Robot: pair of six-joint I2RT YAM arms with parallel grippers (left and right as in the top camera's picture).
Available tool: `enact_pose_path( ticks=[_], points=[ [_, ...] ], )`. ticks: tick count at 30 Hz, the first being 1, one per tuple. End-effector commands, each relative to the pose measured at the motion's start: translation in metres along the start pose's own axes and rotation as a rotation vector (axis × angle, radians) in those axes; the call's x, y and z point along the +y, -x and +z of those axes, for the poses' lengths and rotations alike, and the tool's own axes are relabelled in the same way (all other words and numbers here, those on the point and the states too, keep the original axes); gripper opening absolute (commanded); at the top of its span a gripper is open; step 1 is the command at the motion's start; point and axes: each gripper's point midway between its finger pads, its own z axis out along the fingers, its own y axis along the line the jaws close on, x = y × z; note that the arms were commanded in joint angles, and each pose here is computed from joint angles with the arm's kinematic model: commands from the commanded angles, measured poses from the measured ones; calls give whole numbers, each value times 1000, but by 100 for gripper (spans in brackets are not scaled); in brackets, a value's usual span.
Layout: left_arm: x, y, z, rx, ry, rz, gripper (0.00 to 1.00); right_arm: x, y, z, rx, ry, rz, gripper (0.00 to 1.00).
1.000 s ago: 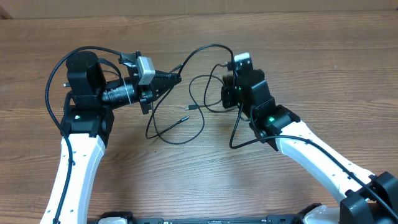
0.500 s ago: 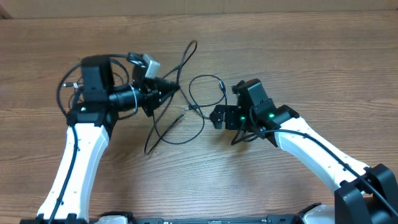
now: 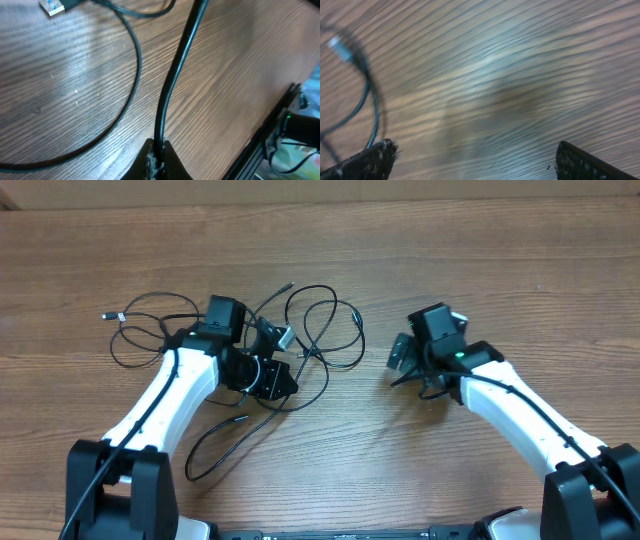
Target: Untangle cables
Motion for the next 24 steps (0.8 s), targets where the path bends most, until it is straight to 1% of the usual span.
enact_pose_path(
  ticks=[1, 3, 5, 6, 7, 9, 10, 11, 14, 16, 17, 19, 21, 22, 24],
  points=[
    [5, -6, 14, 55, 50, -37, 4, -25, 15, 3, -23, -60, 93, 100],
    [12, -13, 21, 92, 121, -58, 4, -34, 15, 4, -5, -77, 113, 100],
    [17, -19, 24, 123, 195, -60, 8, -37, 12, 4, 17, -74, 122, 100],
    [20, -23, 26, 144, 245, -52, 18, -34, 11, 5, 21, -62, 123, 100],
    [21, -27, 27, 163, 284, -38, 59, -32, 10, 5, 31, -51, 124, 100],
    [17, -32, 31, 186, 315, -22, 76, -34, 7, 5, 40, -58, 120, 100],
    [16, -31, 32, 177, 334, -60, 93, -34, 7, 6, 42, -59, 120, 100],
    [16, -30, 32, 168, 347, -88, 100, -34, 7, 6, 40, -57, 120, 100],
    [12, -15, 25, 118, 376, -149, 100, -29, 13, 6, 16, -38, 124, 100],
    [10, -1, 14, 61, 386, -217, 100, -29, 13, 6, 17, -38, 124, 100],
    [11, 11, 3, 8, 392, -279, 100, -29, 13, 6, 17, -38, 124, 100],
    [22, 21, -13, -59, 434, -360, 100, -29, 13, 6, 16, -38, 124, 100],
    [40, 21, -26, -98, 498, -452, 99, -29, 13, 6, 17, -38, 124, 100],
    [59, 10, -38, -90, 589, -514, 100, -29, 13, 6, 17, -38, 124, 100],
    [79, -5, -54, -84, 710, -595, 100, -29, 13, 6, 17, -38, 124, 100]
  ],
)
